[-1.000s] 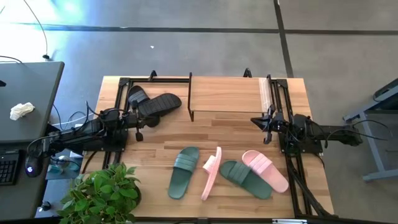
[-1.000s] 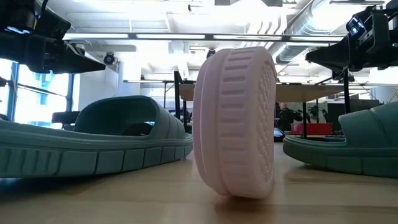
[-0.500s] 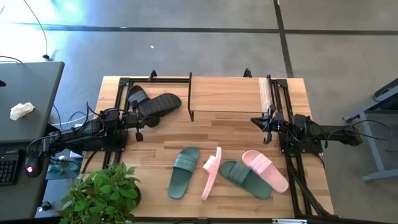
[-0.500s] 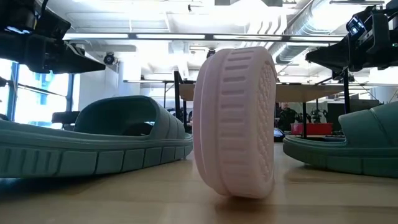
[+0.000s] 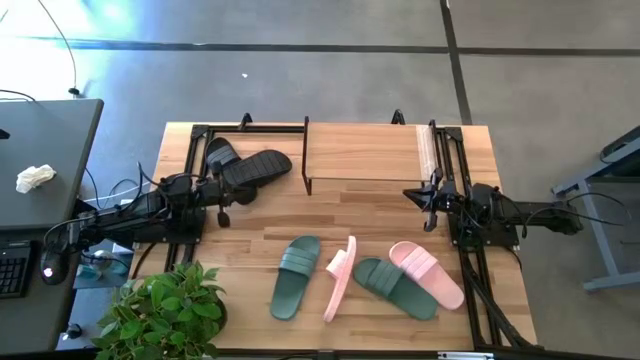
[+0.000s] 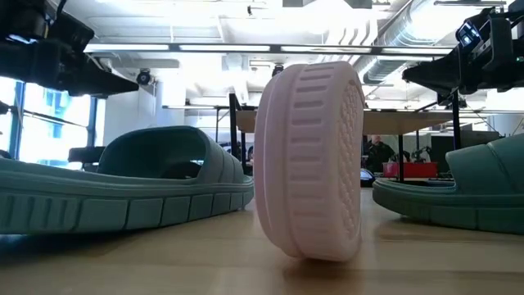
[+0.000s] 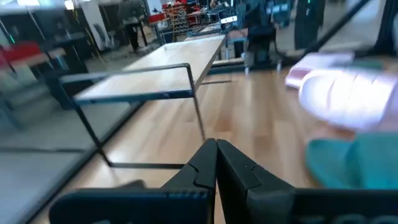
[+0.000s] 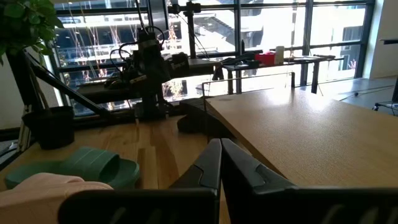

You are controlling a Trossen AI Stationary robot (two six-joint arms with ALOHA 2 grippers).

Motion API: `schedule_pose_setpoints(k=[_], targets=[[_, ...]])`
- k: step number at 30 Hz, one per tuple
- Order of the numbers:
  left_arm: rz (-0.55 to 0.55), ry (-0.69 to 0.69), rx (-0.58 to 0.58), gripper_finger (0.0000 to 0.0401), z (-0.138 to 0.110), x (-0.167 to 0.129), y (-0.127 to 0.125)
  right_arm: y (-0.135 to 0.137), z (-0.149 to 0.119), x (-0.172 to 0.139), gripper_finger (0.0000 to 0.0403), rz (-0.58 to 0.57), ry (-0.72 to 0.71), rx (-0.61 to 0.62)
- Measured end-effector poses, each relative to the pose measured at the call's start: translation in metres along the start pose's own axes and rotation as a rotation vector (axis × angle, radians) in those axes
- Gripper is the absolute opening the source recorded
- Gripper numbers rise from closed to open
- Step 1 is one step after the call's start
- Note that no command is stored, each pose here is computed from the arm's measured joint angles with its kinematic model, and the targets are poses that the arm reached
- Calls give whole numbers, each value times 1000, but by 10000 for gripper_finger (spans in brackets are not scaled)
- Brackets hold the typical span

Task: Pick and place slides into the shelf
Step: Put the right pink slide under the shelf

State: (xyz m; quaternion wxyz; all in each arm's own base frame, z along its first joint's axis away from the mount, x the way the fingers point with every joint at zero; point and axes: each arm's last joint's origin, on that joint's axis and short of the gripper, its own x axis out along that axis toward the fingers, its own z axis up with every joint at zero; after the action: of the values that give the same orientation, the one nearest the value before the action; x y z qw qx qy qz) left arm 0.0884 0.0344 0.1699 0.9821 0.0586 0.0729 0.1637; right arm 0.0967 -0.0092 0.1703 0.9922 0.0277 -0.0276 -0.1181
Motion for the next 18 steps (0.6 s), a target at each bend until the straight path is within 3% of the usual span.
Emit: schedule_pose_setpoints(k=[4, 8, 13, 18], targets=[[-20, -75, -286, 1, 7, 0, 0, 0, 0, 0, 0, 0, 1, 0], [-146, -219, -525, 1, 23, -3, 0, 0, 0, 0, 0, 0, 0, 0], [-326, -571, -529, 1, 56, -18, 1, 0, 0, 0, 0, 0, 0, 0], [-368, -915, -423, 1, 79, -42, 3, 0, 2, 0, 0, -2, -25, 55]])
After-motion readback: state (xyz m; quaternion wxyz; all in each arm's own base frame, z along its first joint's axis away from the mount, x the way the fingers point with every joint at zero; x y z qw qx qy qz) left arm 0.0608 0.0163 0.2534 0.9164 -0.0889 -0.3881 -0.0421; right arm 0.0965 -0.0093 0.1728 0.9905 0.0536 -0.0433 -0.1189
